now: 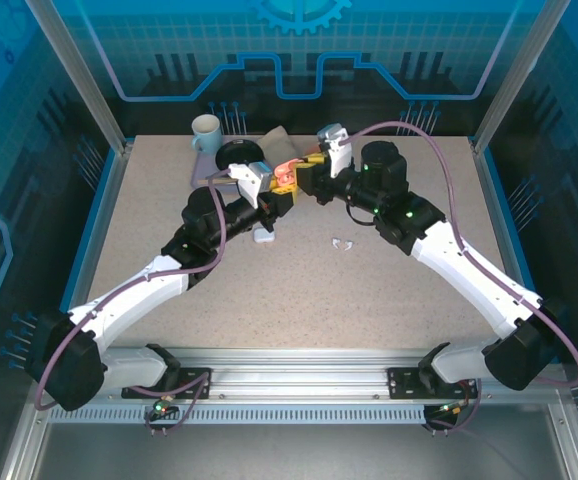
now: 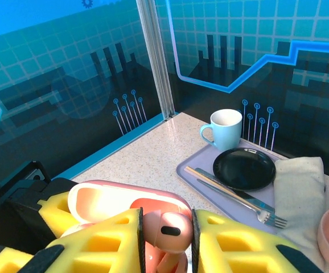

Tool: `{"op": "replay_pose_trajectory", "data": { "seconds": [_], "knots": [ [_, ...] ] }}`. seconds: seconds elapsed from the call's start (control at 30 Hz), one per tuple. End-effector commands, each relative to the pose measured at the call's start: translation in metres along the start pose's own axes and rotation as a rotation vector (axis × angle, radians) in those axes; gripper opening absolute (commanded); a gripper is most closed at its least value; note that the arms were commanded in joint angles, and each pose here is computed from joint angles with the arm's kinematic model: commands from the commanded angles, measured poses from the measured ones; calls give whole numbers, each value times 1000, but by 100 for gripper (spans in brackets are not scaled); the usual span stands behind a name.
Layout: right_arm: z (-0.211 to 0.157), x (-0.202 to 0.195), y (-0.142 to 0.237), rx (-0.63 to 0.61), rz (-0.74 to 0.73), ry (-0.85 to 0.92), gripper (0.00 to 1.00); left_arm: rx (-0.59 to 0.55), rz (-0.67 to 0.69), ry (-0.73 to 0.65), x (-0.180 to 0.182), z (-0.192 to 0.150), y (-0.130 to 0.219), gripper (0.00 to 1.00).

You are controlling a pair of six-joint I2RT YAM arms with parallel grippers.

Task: Insert the wireless bluetooth earbuds into the charging case

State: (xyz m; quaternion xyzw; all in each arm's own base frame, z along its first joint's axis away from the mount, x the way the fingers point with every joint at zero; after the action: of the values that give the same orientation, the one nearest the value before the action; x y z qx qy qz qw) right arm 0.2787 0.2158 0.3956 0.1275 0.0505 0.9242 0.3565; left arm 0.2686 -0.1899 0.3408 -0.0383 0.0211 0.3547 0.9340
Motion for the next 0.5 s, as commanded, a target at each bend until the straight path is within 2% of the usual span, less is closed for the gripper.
{"op": "replay_pose_trajectory", "data": {
  "seconds": [0.0,0.47],
  "knots": [
    [-6,6,3,22,16,27,25,-62,-18,-2,-4,18,-3,0],
    [-10,19,3,51,7,99,28,-51,-16,5,-2,13,-6,0]
  ]
}}
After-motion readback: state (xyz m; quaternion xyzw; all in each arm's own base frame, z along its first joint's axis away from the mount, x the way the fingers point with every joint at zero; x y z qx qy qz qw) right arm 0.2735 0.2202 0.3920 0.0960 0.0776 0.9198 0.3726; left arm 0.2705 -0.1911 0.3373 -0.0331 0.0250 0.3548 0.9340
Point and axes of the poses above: each hand's point on the last joint's axis, 136 mm out from that joint toward the fingers, its own y axis back along the fingers, its own x axis along the line the jaws close on, z = x × y, the point moved 10 cm from there along y, back along the fingers, and after that the axes turned 2 degrees about -y, right-handed, at the moved point
